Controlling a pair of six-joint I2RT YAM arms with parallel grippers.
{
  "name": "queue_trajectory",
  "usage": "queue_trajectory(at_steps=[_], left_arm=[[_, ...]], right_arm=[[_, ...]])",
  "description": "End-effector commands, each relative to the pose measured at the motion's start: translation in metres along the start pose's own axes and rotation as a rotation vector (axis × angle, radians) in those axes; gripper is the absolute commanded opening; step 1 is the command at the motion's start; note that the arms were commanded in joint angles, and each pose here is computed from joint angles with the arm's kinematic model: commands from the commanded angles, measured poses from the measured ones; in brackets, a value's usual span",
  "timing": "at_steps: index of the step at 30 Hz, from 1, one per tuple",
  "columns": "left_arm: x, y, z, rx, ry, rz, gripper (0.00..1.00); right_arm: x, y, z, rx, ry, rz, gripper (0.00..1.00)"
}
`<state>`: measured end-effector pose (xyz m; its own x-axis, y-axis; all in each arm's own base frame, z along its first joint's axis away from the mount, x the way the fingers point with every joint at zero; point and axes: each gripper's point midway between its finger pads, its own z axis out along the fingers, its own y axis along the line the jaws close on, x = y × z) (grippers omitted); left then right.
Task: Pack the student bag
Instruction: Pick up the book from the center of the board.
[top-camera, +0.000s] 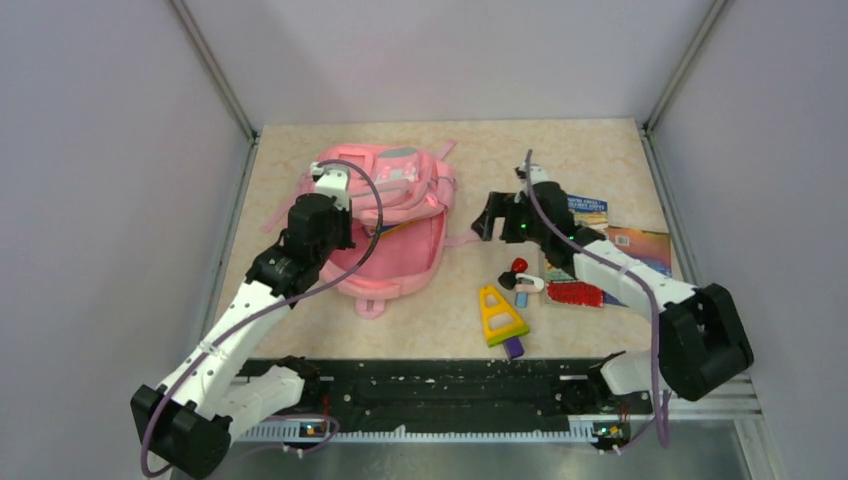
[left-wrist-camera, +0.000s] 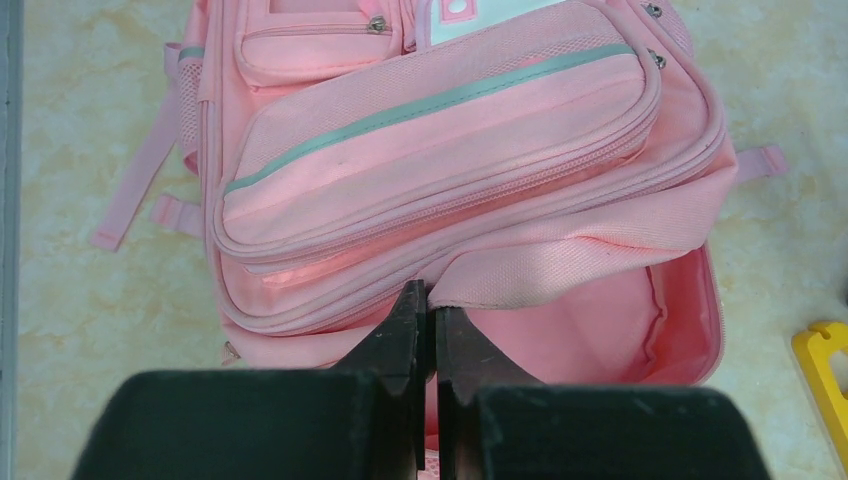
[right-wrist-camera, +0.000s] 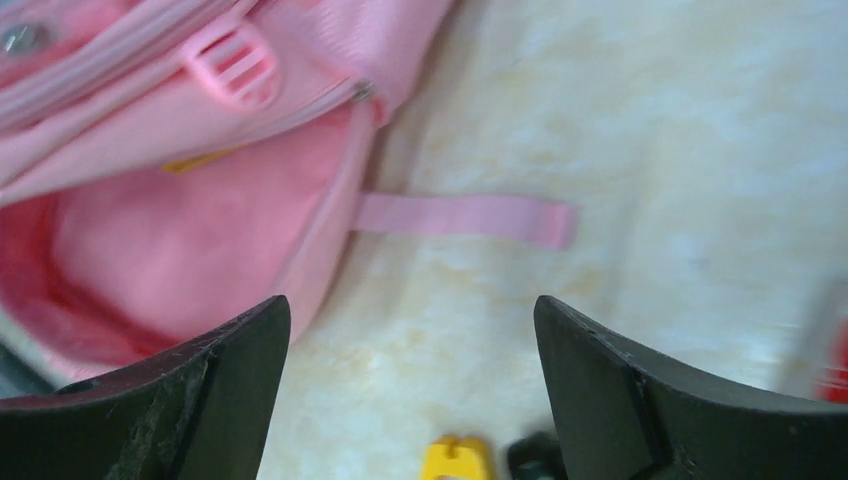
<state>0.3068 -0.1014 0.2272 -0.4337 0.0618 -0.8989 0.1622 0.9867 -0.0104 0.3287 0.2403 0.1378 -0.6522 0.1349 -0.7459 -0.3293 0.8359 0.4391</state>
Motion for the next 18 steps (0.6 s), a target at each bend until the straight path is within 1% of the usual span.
queue_trajectory(at_steps=[1,4,6,7,10,13,15,18], left_arm=[[-0.039,0.001,-0.007,-0.009,-0.138,-0.035,0.0],[-0.039,0.001,-0.008,-0.005,-0.14,-0.036,0.0],[-0.039,-0.001,-0.007,0.003,-0.138,-0.036,0.0],[-0.039,-0.001,-0.008,0.006,-0.137,-0.037,0.0],[-0.038,-0.003,-0.008,0.016,-0.136,-0.041,0.0],[-0.037,-0.004,-0.007,0.02,-0.133,-0.042,0.0],[-0.037,-0.005,-0.006,0.024,-0.13,-0.042,0.0],[-0.035,-0.007,-0.005,0.035,-0.121,-0.043,0.0]], right_arm=[[-0.049,-0.061,-0.043,0.165,-0.091,0.01,0.91],[-0.064,-0.113,-0.062,0.227,-0.138,0.107,0.93],[-0.079,-0.153,-0.073,0.284,-0.205,0.17,0.93],[-0.082,-0.166,-0.074,0.301,-0.218,0.184,0.94],[-0.101,-0.222,-0.082,0.364,-0.278,0.255,0.93],[-0.112,-0.268,-0.082,0.366,-0.302,0.343,0.91],[-0.117,-0.291,-0.083,0.358,-0.319,0.372,0.91],[-0.125,-0.318,-0.076,0.346,-0.286,0.374,0.9]])
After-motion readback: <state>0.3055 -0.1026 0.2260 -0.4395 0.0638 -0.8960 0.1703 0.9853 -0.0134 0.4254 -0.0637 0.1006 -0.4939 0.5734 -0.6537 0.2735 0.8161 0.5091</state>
